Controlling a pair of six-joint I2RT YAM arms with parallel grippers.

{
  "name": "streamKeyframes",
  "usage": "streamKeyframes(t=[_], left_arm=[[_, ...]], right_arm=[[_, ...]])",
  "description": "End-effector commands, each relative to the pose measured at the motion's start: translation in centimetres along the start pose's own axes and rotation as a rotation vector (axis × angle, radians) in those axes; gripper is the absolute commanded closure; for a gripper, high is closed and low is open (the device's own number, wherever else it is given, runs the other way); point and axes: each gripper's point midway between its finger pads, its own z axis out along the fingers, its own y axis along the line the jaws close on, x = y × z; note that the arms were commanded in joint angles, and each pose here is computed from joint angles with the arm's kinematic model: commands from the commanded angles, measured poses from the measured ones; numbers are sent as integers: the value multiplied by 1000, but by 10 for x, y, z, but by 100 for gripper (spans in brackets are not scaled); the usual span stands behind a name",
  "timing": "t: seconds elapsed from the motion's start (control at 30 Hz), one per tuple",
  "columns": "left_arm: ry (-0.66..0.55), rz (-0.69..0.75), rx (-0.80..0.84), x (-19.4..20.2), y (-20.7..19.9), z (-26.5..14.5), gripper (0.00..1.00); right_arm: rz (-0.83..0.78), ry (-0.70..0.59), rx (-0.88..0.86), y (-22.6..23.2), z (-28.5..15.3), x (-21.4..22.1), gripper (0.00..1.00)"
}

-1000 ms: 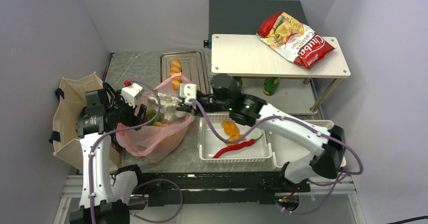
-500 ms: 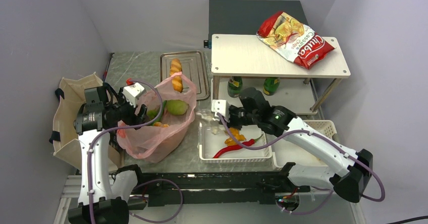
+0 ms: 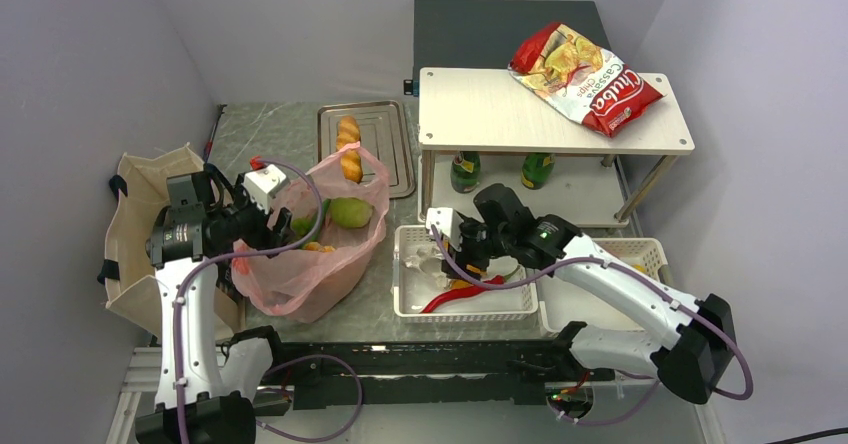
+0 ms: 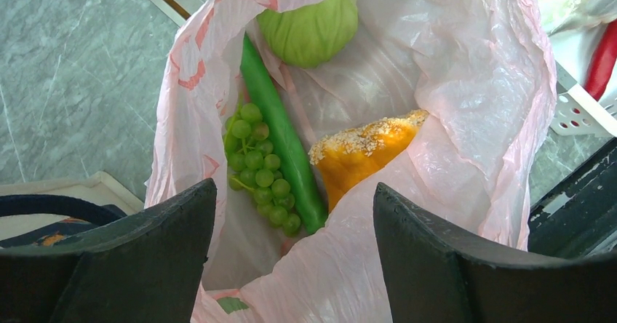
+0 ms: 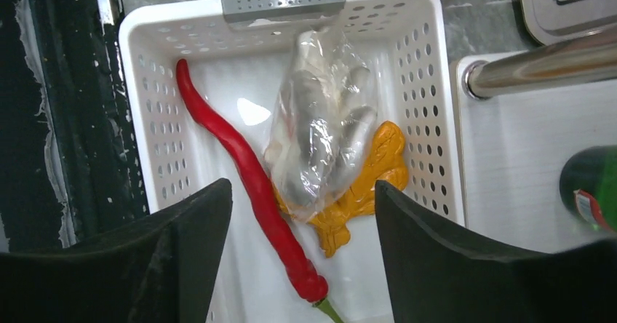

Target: Untie the knot of the grocery bags and take out the mixed food

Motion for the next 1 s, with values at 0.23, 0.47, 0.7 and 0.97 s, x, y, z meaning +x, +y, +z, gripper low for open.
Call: streamKeyframes(t=[0.23,0.47,0.7,0.97], left_arm=[[-182,227,122,-27,-43,-18,29],[-202,512,200,-28,-63,-5,43],[-149,625,204,-11,-57,13,50],[-93,771,213,5,-44,43,38]], right_arm=[[14,-275,36,-37,-3,-121,29],[12,-382,174,-75,11,-185,27],[-47,-365,246,-101,55,-211,16],[-77,-259,212,-114,122,-187,15]])
